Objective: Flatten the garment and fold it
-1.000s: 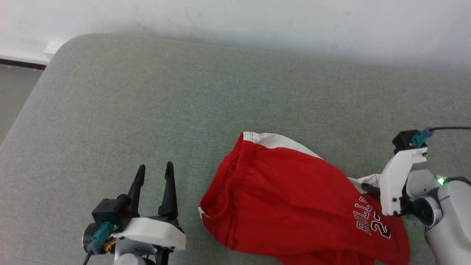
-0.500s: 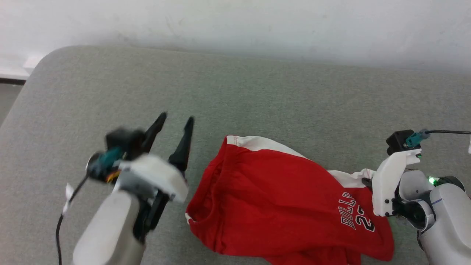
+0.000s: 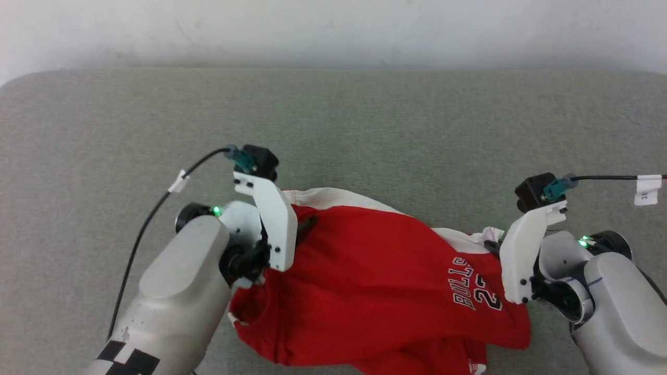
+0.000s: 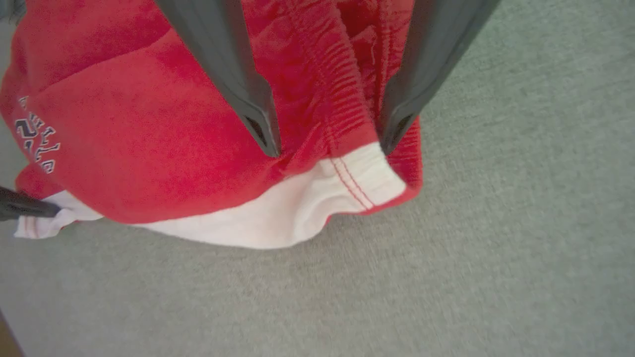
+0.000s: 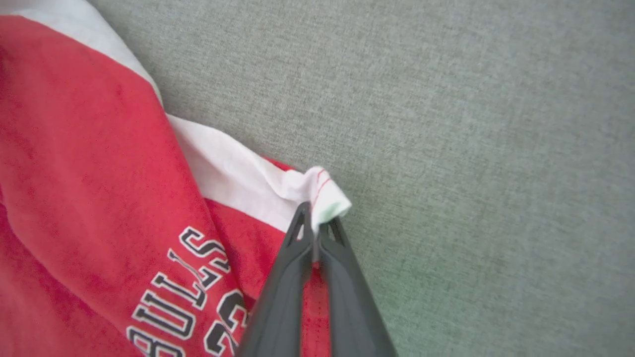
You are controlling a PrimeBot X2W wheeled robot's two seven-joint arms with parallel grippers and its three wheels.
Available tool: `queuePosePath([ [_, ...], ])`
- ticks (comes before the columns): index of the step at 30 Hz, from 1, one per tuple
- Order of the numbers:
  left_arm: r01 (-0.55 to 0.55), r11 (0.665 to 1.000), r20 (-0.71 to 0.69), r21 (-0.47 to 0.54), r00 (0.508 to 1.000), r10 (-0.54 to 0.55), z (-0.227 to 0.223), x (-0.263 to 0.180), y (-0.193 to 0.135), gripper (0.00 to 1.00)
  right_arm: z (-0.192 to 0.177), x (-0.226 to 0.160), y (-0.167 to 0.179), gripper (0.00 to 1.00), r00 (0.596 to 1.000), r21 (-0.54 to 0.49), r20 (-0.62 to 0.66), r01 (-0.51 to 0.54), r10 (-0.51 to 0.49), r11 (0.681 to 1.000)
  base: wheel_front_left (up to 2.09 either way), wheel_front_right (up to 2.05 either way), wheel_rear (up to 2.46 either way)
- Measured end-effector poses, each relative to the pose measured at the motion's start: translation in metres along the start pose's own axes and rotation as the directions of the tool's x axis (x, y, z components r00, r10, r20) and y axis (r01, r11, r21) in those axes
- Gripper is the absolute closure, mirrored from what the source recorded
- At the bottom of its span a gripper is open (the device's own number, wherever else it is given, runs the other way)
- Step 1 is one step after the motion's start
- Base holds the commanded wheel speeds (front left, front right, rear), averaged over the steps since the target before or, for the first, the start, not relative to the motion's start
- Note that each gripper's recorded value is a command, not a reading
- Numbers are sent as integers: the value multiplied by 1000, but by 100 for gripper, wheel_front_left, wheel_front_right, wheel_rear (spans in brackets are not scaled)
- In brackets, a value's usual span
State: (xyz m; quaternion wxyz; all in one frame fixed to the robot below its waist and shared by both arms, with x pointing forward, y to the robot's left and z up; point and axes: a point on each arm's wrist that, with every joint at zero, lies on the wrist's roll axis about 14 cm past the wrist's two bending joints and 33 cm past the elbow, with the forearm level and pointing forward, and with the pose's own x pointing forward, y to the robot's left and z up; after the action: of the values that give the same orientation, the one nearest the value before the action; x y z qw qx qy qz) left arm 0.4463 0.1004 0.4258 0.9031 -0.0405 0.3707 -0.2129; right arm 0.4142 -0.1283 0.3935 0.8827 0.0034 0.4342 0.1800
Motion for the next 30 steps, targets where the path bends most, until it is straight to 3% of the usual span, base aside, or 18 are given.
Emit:
queuePosePath([
  [3, 25, 1000, -142, -7, 989, -26, -30, 12, -6, 0, -5, -1, -3, 100, 1000, 10, -7, 1, -1, 1000, 0, 0, 0],
  [8, 37, 996, -290, 76, 957, -13, -45, 20, -5, 1, -13, -3, -8, 100, 1000, 27, -20, 8, -8, 1000, 0, 0, 0],
  [9, 40, 996, -298, 83, 954, -13, -45, 22, -5, 19, -13, -3, -10, 100, 1000, 31, -20, 10, -10, 999, 0, 0, 0],
  [10, 42, 995, -305, 91, 952, -12, -46, 23, -5, 52, -14, -3, -11, 100, 1000, 33, -20, 12, -11, 999, 0, 0, 0],
  [11, 41, 995, -311, 93, 950, -10, -47, 23, -4, 63, -13, -3, -11, 100, 1000, 38, -15, 10, -10, 999, 0, 0, 0],
  [12, 37, 994, -310, 100, 951, -5, -46, 24, -3, 89, -13, -4, -11, 100, 1000, 40, -11, 9, -9, 999, 0, 0, 0],
  [13, 32, 994, -304, 103, 953, 1, -46, 23, 0, 100, -11, -4, -11, 100, 1000, 38, -1, 9, -9, 999, 0, 0, 0],
  [18, 18, 994, -218, 107, 976, 6, -36, 22, 2, 100, 3, -8, -10, 100, 998, 32, 58, 2, -4, 999, 0, 0, 0],
  [23, -58, 992, 8, 115, 998, 57, 12, 9, 20, 100, 36, -20, -15, 100, 984, 7, 174, 20, -20, 1000, 0, 0, 0],
  [26, -109, 988, 180, 112, 980, 88, 65, -10, 30, 100, 69, -34, -15, 100, 961, -26, 273, 43, -34, 999, 0, 0, 0],
  [30, -165, 980, 372, 110, 921, 114, 130, -40, 40, 100, 133, -60, -18, 100, 887, -61, 458, 94, -56, 994, 0, 0, 0],
])
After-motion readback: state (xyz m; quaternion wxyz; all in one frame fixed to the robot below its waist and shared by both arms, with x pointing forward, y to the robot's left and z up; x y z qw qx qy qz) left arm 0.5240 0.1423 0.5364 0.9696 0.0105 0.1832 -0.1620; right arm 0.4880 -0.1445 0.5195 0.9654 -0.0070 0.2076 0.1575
